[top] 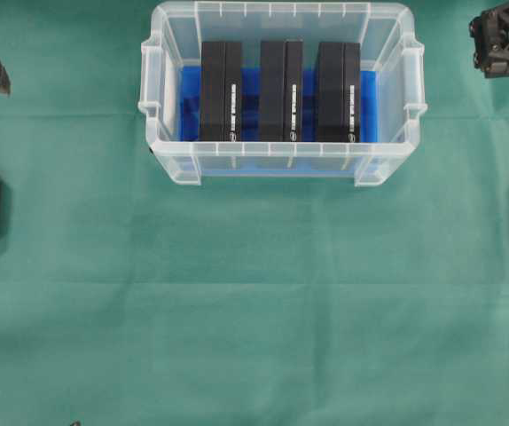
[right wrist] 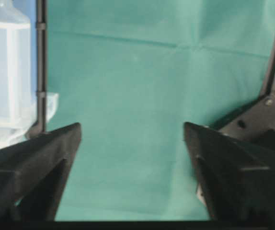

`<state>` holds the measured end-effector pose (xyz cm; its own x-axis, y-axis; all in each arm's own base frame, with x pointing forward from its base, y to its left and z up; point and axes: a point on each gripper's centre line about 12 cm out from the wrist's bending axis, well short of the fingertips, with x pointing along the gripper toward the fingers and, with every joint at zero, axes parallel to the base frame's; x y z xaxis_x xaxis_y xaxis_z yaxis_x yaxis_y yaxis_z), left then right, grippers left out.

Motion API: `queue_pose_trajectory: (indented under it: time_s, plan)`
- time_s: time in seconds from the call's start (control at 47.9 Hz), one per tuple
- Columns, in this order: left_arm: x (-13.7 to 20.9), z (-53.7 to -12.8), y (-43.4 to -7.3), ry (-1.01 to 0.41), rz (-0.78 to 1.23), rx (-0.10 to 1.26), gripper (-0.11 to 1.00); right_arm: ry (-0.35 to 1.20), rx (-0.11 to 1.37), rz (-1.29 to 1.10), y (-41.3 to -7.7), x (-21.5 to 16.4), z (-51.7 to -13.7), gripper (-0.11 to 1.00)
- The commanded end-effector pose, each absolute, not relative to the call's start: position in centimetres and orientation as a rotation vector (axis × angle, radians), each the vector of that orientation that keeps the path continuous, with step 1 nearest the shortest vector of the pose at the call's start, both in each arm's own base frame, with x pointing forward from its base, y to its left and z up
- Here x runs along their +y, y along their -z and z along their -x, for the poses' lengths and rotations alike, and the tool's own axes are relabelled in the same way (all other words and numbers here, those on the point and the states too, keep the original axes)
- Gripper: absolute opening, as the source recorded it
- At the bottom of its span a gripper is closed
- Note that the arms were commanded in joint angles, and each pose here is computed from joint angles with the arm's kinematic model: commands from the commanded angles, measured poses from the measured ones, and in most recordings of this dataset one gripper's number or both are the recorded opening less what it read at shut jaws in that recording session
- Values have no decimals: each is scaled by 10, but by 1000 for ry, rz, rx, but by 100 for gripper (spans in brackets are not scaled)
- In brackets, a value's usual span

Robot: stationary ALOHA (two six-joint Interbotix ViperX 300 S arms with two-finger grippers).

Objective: Take out the box from the case.
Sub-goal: 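Move the open right gripper over the middle black box in the bin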

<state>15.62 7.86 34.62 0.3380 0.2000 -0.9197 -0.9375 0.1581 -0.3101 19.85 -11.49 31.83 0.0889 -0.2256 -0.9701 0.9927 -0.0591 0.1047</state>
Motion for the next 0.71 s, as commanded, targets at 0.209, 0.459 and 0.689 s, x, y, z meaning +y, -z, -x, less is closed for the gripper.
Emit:
queue_pose_trajectory:
  time_s: [0.209, 0.459, 0.689]
  plan:
    - [80, -158, -354, -970, 1092, 834, 94, 1291, 914, -1129, -326, -116, -196, 95]
    - [81, -158, -354, -974, 1093, 833, 94, 1296, 916, -1134, -326, -116, -196, 95]
    - [81, -157, -354, -976, 1095, 831, 94, 1298, 920, -1134, -326, -115, -195, 94]
